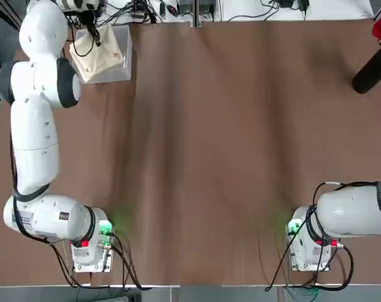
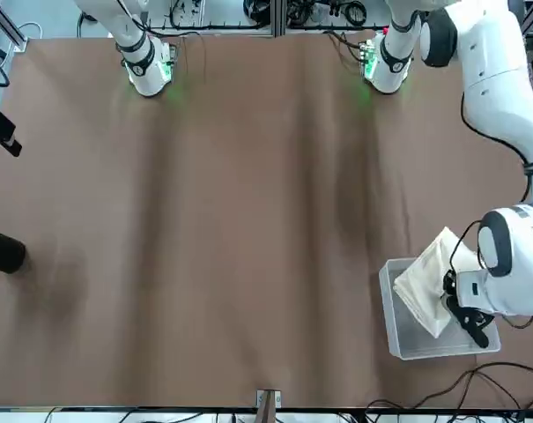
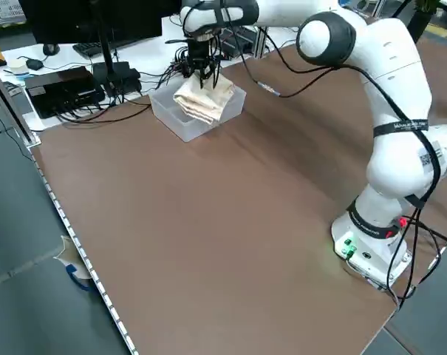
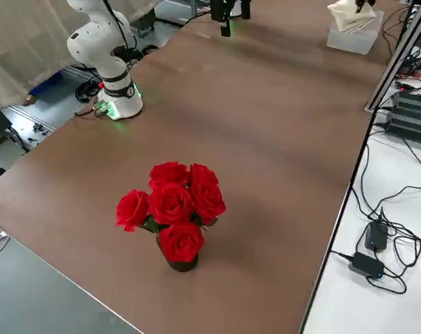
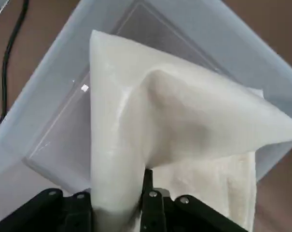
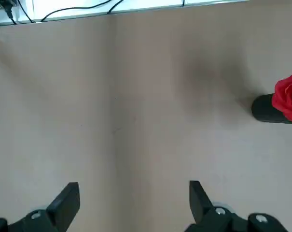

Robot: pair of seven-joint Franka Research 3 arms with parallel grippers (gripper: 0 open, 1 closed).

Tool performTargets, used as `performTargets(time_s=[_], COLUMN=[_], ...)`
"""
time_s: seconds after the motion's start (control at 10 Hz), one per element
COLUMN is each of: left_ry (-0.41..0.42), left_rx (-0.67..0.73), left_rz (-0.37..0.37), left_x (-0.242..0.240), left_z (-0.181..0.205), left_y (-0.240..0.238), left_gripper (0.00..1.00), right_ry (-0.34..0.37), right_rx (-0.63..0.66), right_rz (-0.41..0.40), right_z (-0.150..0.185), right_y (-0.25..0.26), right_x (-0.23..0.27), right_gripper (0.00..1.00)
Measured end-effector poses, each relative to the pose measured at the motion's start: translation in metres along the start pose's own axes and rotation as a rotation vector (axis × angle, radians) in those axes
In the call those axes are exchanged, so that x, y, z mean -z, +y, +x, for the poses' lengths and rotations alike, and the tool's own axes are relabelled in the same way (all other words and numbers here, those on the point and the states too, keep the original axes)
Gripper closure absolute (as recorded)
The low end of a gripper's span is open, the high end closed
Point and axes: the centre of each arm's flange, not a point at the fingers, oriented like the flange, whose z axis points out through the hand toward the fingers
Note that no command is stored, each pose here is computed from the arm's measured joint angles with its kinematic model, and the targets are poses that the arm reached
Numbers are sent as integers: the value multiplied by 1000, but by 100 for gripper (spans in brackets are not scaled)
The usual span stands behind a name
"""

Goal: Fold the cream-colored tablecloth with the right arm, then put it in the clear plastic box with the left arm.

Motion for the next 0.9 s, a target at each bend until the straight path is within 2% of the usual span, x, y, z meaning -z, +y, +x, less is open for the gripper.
performTargets(time_s=[0.3,0.8,0.9], left_ry=[2,21,30], left_rx=[-9,-21,-5], left_rz=[23,52,64], left_x=[-18,-16,-15], left_z=[7,19,20], left_y=[-1,5,4], left_gripper=[85,83,73], right_ry=[0,0,0], right_rx=[-2,-7,-7], right_rz=[0,0,0], right_z=[0,0,0], right_y=[1,1,2], right_x=[0,0,0], right_gripper=[0,0,0])
